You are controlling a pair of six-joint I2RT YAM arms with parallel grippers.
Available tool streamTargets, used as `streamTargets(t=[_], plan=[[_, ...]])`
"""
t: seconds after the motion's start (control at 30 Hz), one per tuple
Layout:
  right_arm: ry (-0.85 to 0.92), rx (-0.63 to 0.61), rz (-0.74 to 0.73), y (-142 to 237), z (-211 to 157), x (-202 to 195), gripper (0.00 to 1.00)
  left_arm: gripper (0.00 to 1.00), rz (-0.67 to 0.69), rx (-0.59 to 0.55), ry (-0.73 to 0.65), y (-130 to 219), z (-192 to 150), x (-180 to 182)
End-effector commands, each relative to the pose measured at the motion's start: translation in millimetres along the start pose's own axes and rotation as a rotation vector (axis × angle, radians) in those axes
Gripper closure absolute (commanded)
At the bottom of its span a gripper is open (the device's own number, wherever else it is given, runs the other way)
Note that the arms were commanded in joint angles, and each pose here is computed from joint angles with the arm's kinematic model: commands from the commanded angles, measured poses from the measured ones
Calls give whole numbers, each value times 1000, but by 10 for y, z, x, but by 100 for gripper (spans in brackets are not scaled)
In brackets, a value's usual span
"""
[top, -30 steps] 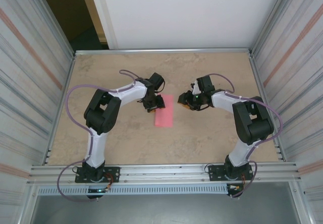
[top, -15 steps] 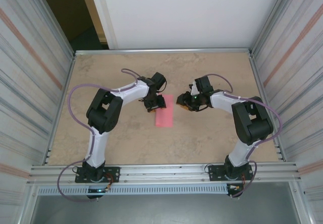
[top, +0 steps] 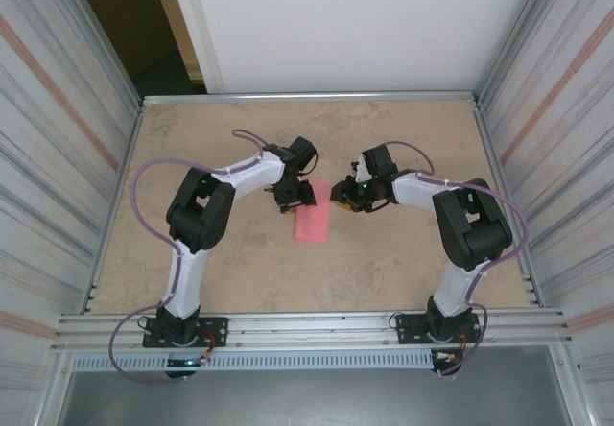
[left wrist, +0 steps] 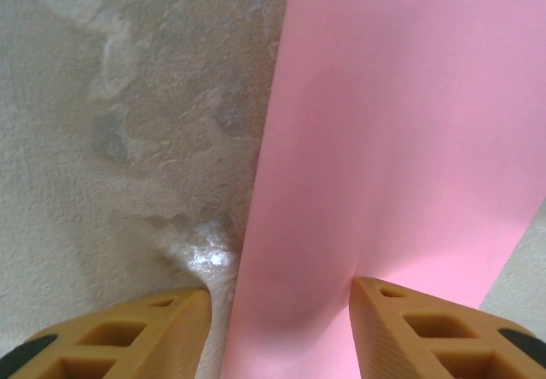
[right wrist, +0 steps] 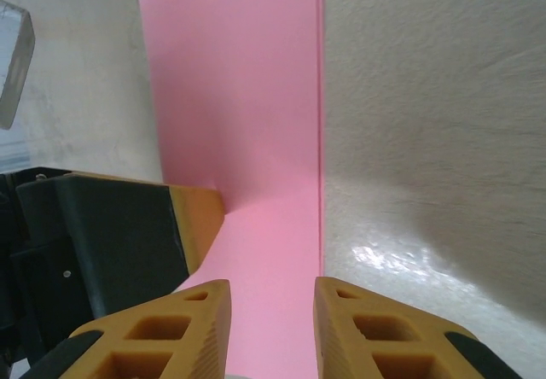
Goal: Fold a paper plane with a square sheet of paper (pick it up from the middle)
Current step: Hold the square sheet of paper at the center of the table.
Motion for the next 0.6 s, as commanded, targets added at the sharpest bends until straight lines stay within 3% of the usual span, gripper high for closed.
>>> streamTargets(t=[0.0,0.27,0.57], plan=[[14,3,13,-38,53,62,70,51,221,201,-12,-839,-435,578],[-12,-23,-1,-5,121,17,71,50,227,200,-28,-844,-425,580],[1,34,26,-147,37,100,80,51,244,194,-17,-859,-416,610]])
Point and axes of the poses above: each hand's point on the last joint's axis, 136 mm out from that joint toward the fingers, its own y axis back along the fingers, its own x axis along the line the jaws close on, z = x × y, the point moved 2 cm from there along y, back along the fingers, and after that the axes turned 13 degrees about y, right-handed, at the moved point
